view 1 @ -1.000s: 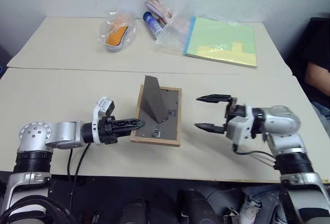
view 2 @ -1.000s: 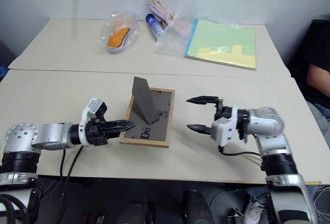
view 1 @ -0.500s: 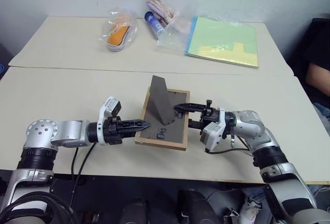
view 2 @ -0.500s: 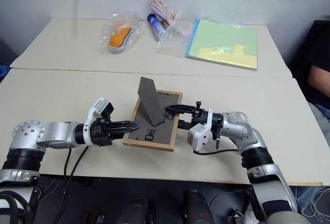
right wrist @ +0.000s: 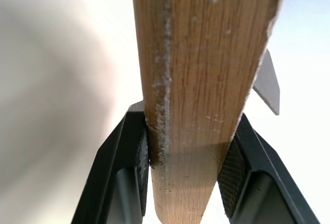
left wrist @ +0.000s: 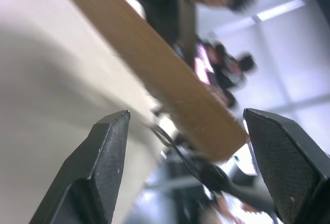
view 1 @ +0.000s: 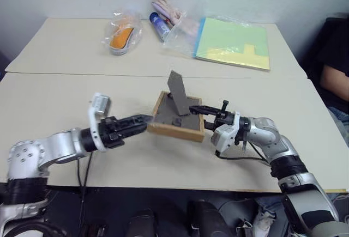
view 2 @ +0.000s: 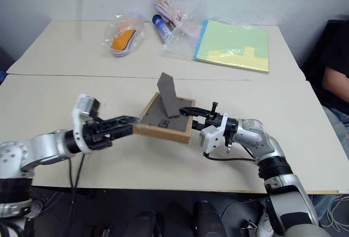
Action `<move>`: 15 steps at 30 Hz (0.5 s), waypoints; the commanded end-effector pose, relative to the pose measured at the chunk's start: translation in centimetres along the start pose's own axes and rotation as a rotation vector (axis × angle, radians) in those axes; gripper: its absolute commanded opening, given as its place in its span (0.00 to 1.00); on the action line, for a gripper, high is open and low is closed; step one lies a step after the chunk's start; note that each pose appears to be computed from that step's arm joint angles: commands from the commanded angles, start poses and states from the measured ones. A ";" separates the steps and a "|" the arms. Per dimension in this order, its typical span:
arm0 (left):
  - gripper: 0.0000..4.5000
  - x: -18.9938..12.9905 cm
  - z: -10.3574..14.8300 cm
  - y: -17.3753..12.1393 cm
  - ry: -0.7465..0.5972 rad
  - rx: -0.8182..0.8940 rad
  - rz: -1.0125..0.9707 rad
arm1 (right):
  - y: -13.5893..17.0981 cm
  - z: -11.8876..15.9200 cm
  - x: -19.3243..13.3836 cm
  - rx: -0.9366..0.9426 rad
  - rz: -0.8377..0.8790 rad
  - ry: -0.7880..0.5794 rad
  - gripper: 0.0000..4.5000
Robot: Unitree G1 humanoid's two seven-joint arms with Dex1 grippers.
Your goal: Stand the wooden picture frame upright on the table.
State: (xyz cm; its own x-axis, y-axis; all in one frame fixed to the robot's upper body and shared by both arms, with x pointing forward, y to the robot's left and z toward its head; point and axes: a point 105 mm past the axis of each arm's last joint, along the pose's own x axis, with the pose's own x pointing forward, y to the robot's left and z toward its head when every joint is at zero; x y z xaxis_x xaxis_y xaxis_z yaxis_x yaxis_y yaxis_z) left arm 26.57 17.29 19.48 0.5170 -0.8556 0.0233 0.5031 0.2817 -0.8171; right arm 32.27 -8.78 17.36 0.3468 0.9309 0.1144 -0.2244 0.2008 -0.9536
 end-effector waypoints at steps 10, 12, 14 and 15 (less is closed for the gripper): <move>1.00 -4.2 -2.0 1.8 0.137 1.126 0.084 | -0.4 3.4 -1.5 1.363 0.091 -0.099 0.28; 1.00 -3.8 -2.3 1.7 0.128 1.186 0.051 | 1.1 3.0 -1.7 1.431 0.139 -0.012 0.28; 1.00 -3.8 -2.3 1.8 0.129 1.219 0.042 | 1.4 2.4 -1.7 1.481 0.118 0.044 0.28; 1.00 -3.8 -2.3 1.9 0.129 1.210 0.037 | 1.8 2.1 -1.7 1.493 0.123 0.068 0.28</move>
State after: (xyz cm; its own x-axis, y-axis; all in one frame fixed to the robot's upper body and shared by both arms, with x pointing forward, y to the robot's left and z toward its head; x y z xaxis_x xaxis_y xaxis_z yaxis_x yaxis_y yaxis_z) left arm 24.07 20.06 16.00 0.5149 -0.8499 -0.1119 0.8483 0.4865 0.2090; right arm 29.35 -9.34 14.73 0.2852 0.9581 -0.0256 -0.9335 0.2838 0.2190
